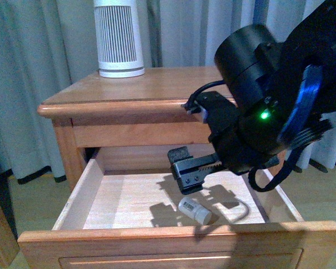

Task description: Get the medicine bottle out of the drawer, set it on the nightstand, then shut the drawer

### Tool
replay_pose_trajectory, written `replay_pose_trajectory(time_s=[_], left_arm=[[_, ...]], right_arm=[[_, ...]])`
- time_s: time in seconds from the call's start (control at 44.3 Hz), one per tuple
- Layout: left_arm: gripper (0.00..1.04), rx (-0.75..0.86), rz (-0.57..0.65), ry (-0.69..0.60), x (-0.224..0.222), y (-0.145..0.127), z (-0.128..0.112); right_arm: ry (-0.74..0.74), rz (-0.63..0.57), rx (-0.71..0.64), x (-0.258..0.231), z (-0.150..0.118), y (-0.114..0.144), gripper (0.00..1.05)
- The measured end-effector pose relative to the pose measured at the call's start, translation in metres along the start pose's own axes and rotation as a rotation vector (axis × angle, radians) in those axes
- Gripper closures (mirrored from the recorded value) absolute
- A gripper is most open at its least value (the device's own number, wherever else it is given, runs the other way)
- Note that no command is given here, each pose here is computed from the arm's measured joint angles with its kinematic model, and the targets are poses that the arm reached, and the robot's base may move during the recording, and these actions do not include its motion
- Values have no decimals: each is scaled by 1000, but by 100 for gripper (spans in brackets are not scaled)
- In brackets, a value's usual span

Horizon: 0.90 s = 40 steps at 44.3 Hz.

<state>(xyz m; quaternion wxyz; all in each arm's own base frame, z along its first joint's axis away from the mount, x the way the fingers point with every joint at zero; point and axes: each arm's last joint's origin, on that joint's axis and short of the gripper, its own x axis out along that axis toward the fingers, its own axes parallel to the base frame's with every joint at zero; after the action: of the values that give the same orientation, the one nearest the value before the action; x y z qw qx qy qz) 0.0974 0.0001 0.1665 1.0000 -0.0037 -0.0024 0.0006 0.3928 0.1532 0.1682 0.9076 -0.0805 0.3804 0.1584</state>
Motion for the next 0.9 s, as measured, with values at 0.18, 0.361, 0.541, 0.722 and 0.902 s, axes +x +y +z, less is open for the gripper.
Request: replay_pose_trajectory(time_s=[0.18,0.361,0.541,0.722,0.902], left_arm=[[6,0,0,0,0,0,0],[6,0,0,0,0,0,0],[6,0,0,0,0,0,0],[6,0,0,0,0,0,0],[6,0,0,0,0,0,0]], right_arm=[[47,23,-38,36,-6,18,7],[74,32,-46,60,-12,23,7],[98,36,-29,74,-22,18,7],[90,36,-13,76,-23,13,8],[82,36,-3,76,-22,7,28]])
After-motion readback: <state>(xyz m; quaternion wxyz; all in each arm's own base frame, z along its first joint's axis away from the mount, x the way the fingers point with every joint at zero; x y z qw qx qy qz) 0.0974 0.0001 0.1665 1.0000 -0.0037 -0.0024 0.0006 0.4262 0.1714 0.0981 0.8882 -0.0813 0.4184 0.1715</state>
